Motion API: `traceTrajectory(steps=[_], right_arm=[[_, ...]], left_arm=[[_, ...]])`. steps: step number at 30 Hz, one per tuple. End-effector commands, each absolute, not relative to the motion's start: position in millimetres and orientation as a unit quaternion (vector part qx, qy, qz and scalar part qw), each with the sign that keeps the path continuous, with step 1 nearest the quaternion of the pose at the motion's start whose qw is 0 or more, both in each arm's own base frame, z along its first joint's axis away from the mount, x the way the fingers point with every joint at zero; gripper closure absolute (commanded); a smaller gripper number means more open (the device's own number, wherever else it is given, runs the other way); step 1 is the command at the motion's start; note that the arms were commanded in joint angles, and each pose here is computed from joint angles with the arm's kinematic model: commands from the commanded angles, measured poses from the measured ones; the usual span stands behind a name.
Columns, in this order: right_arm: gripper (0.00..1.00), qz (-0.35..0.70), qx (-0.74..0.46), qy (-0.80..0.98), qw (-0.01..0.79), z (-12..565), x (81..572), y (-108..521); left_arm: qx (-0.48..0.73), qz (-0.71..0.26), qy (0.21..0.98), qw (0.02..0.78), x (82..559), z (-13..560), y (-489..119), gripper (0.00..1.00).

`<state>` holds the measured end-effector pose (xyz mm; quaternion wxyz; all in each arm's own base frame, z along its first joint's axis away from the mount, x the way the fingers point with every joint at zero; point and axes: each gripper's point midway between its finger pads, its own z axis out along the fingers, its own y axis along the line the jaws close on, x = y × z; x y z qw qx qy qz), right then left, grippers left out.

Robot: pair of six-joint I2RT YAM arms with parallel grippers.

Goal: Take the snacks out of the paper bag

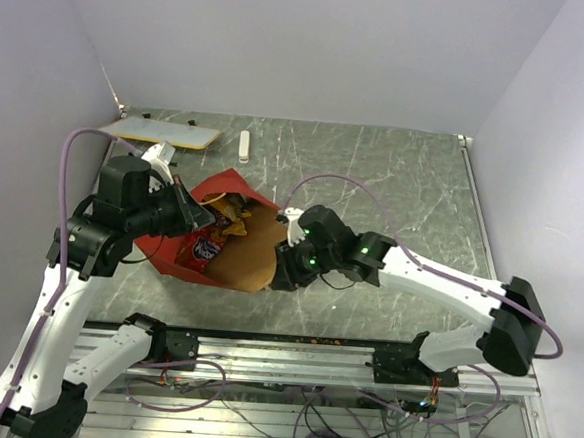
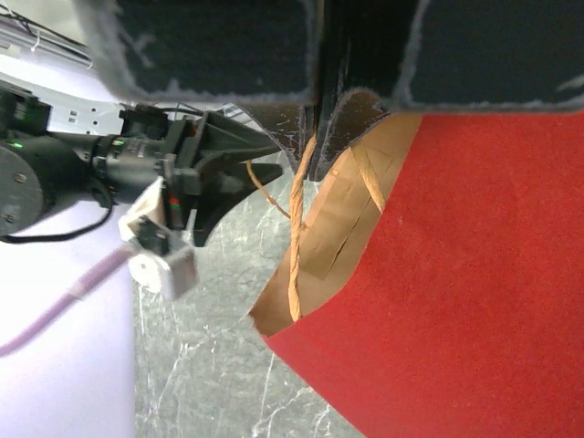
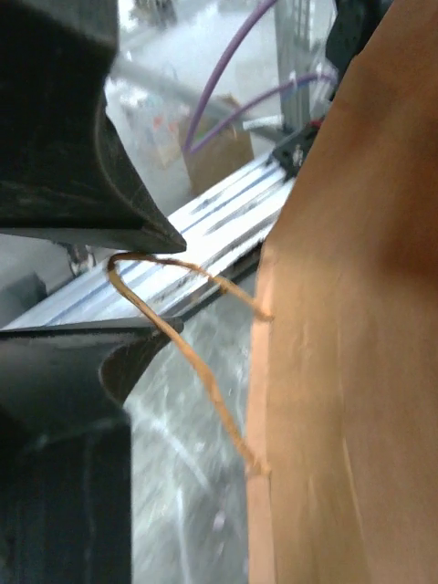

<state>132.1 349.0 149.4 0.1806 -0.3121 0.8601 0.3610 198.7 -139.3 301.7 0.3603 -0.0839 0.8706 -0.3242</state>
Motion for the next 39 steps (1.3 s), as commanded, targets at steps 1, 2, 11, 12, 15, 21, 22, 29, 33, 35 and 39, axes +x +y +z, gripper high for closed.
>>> traceTrajectory(steps=[1, 2, 11, 12, 15, 21, 22, 29, 33, 35, 39], right_arm=[[0.59, 0.272, -0.309, 0.877, 0.247, 155.2, 152.7, 298.5], [0.57, 0.254, -0.305, 0.881, 0.257, 157.3, 158.7, 288.0], [0.47, 0.34, -0.312, 0.8, 0.384, 249.0, 188.6, 321.2], [0.47, 0.366, -0.303, 0.788, 0.39, 257.4, 190.7, 334.2], [0.47, 0.432, -0.255, 0.766, 0.403, 273.8, 203.7, 372.2], [0.46, 0.473, -0.187, 0.756, 0.413, 261.2, 223.6, 421.1], [0.46, 0.468, -0.179, 0.757, 0.42, 259.4, 227.8, 425.0], [0.46, 0.445, -0.081, 0.778, 0.435, 227.8, 240.0, 448.9], [0.46, 0.434, -0.048, 0.784, 0.441, 212.3, 237.8, 461.8], [0.46, 0.436, -0.03, 0.785, 0.438, 200.6, 239.7, 465.9], [0.46, 0.462, -0.006, 0.781, 0.42, 185.6, 236.8, 478.5]], left_arm=[[-0.104, -0.316, 0.865, 0.375, 197.4, 307.6, -132.6, 0.93], [-0.107, -0.315, 0.863, 0.38, 199.9, 308.2, -131.9, 0.93], [-0.116, -0.318, 0.856, 0.39, 214.4, 314.5, -134.8, 0.93], [-0.117, -0.32, 0.856, 0.389, 214.1, 315.4, -135.6, 0.93], [-0.115, -0.332, 0.853, 0.385, 214.2, 317.7, -139.9, 0.93], [-0.099, -0.361, 0.839, 0.395, 215.9, 332.0, -149.1, 0.93], [-0.096, -0.366, 0.837, 0.396, 215.5, 333.6, -150.5, 0.93], [-0.103, -0.427, 0.808, 0.393, 211.3, 343.9, -164.5, 0.93], [-0.106, -0.454, 0.792, 0.393, 214.0, 349.5, -171.2, 0.93], [-0.104, -0.457, 0.791, 0.393, 216.2, 350.7, -172.9, 0.93], [-0.113, -0.458, 0.789, 0.394, 221.9, 348.8, -173.5, 0.93]])
